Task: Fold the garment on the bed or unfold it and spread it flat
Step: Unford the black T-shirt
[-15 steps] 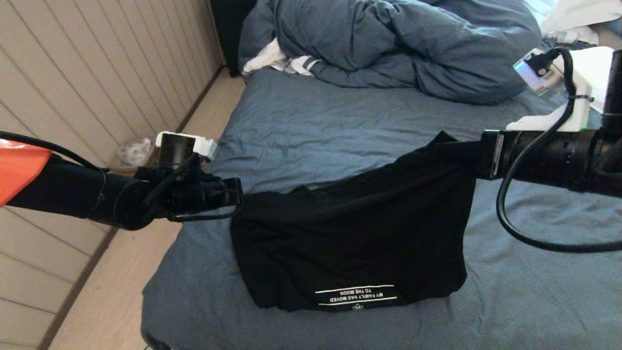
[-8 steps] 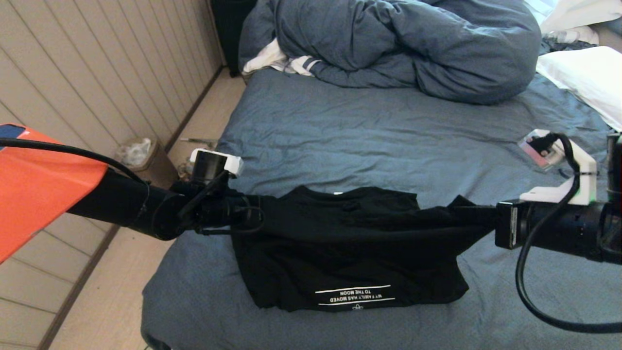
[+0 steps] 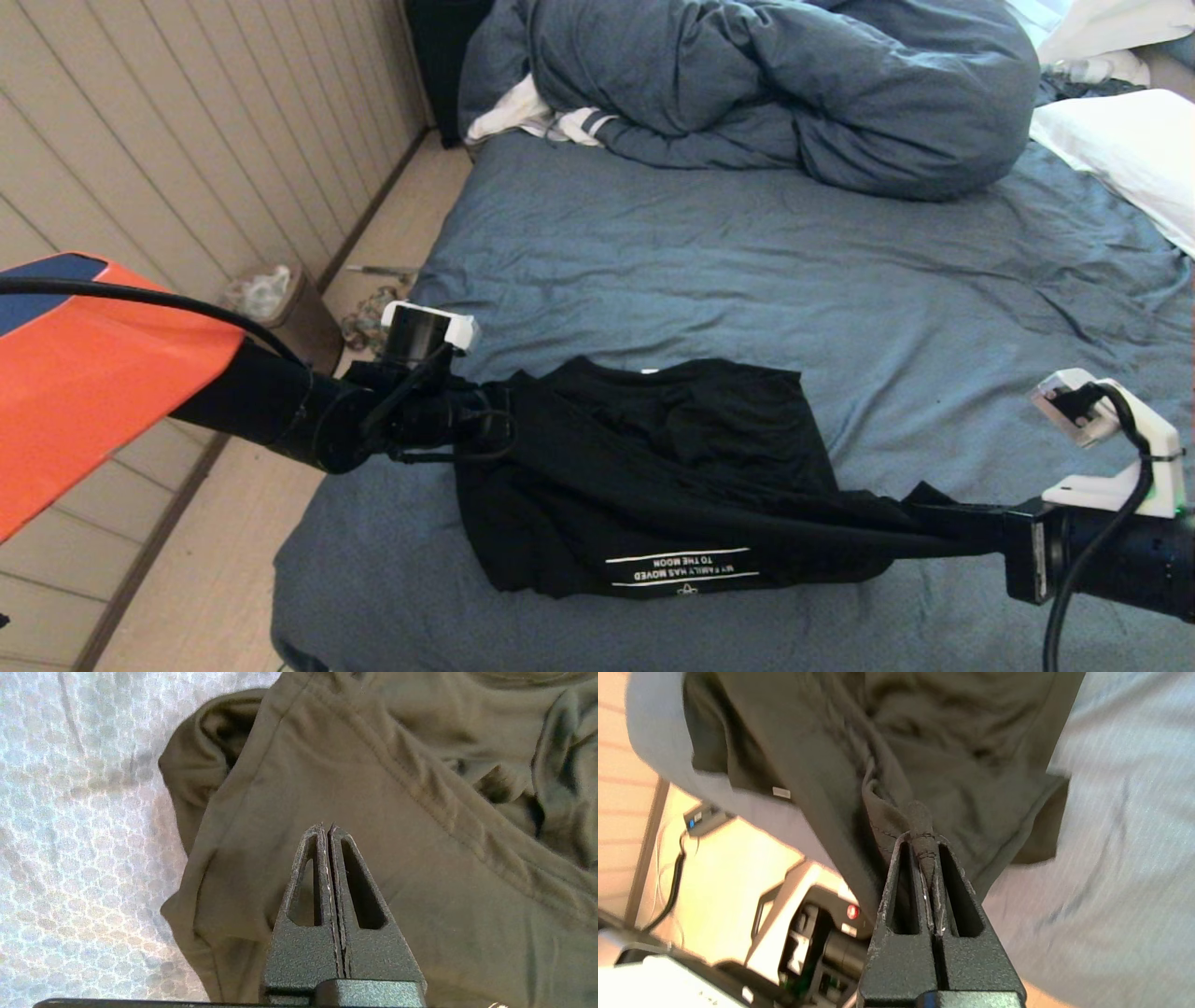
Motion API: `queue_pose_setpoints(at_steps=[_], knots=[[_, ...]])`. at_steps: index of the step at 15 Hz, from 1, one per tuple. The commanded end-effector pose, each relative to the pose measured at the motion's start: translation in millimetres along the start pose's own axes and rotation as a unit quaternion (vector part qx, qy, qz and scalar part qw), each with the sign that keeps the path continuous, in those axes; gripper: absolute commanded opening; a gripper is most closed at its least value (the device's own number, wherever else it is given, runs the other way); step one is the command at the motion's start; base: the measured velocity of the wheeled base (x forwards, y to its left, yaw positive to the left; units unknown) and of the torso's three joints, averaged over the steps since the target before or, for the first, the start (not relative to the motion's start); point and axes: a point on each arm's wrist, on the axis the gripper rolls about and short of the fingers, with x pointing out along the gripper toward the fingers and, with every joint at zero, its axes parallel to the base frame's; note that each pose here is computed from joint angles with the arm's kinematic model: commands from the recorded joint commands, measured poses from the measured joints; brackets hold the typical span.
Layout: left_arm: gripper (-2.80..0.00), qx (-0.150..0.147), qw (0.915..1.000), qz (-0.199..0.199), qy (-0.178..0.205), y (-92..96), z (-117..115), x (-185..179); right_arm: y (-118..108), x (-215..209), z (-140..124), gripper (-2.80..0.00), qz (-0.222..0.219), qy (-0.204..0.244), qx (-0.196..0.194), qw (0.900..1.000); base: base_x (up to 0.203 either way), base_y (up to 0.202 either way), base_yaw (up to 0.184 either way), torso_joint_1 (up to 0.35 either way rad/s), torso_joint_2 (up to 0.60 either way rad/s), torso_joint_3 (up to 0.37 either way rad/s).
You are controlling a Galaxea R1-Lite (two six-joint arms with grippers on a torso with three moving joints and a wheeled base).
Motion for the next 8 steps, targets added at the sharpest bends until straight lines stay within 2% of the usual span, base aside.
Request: queue_pose_setpoints(at_steps=[1,5,8], knots=[[-2.80,-0.001,1.0000,0.000,0.002,0.1,-3.9,1.0,0.4,1.0,-7.1,-2.80,0.004,0.011,0.002,1.000,0.000,0.000,0.000,0.000,0.00,0.000],[-2.80,-0.002,0.9988,0.005,-0.050,-4.3,12.7,-6.8,-0.9,5.0,-14.0,-2.80,0.004,0.027,0.008,1.000,0.000,0.000,0.000,0.000,0.00,0.000],[-2.80,-0.003,0.9980,0.003,-0.063,-5.8,22.0,-16.3,-1.6,7.0,-15.3,-2.80,0.004,0.033,0.011,0.999,0.000,0.000,0.000,0.000,0.00,0.000]])
